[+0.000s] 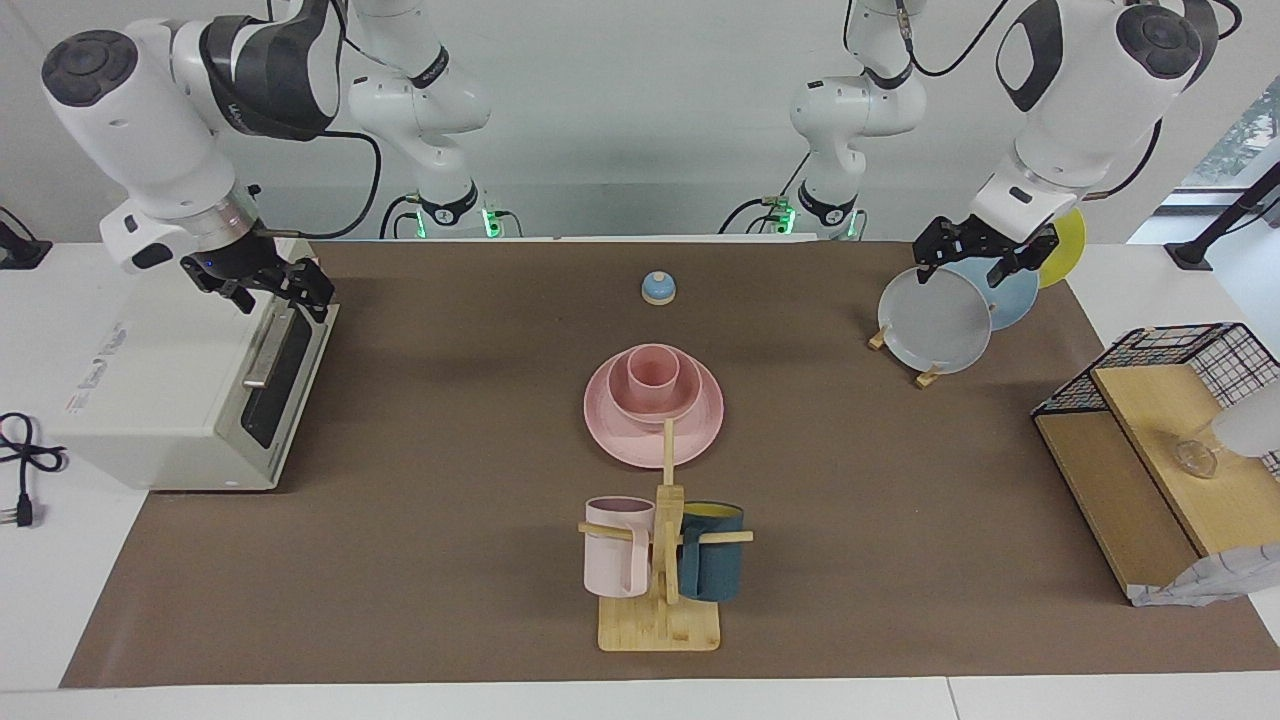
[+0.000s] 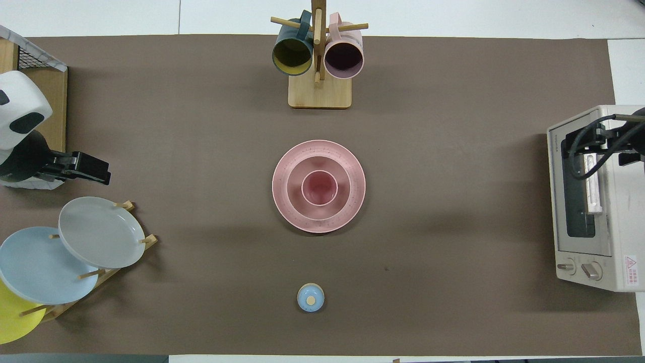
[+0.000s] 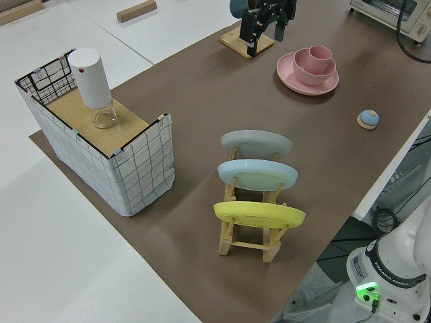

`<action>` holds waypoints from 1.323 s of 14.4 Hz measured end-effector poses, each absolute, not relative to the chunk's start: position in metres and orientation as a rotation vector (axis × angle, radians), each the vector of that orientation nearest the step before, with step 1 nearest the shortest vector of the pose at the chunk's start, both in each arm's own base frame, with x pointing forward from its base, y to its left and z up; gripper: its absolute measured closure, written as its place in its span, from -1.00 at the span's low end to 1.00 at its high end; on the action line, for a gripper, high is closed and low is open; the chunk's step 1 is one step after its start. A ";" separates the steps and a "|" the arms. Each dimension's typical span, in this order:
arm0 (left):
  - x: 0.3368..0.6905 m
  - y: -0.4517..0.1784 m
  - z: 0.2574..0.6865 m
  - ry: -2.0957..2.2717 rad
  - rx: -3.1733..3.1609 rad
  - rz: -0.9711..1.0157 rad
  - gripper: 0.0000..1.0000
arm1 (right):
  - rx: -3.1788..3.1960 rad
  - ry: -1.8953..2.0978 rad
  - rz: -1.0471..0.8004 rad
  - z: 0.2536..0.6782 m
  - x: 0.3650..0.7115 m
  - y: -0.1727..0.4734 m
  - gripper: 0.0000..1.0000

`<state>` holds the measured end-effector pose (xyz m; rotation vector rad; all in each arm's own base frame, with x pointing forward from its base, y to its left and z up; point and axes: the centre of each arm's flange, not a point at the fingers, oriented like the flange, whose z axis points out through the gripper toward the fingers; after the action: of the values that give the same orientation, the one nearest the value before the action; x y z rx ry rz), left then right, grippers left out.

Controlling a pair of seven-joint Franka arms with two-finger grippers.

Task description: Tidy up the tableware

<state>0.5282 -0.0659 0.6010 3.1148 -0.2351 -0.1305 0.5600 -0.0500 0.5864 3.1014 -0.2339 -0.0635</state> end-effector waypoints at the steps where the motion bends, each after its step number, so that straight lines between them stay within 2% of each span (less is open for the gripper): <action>1: 0.526 -0.066 0.607 -0.227 3.117 -0.118 -1.00 | 3.104 -0.228 -0.039 0.595 0.556 -0.048 -1.00; 4: 0.520 -0.076 0.617 -0.125 3.126 -0.099 -1.00 | 3.108 -0.226 -0.008 0.609 0.548 -0.047 -1.00; 11: 0.521 -0.078 0.611 -0.055 3.128 -0.139 -1.00 | 3.108 -0.226 -0.013 0.608 0.548 -0.047 -1.00; 19: 0.524 -0.076 0.629 -0.047 3.127 -0.096 -1.00 | 3.108 -0.226 -0.013 0.608 0.548 -0.047 -1.00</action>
<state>0.5236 -0.0757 0.6294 3.1270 -0.0470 -0.0956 0.5480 -0.0473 0.6081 3.1079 -0.2264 -0.0129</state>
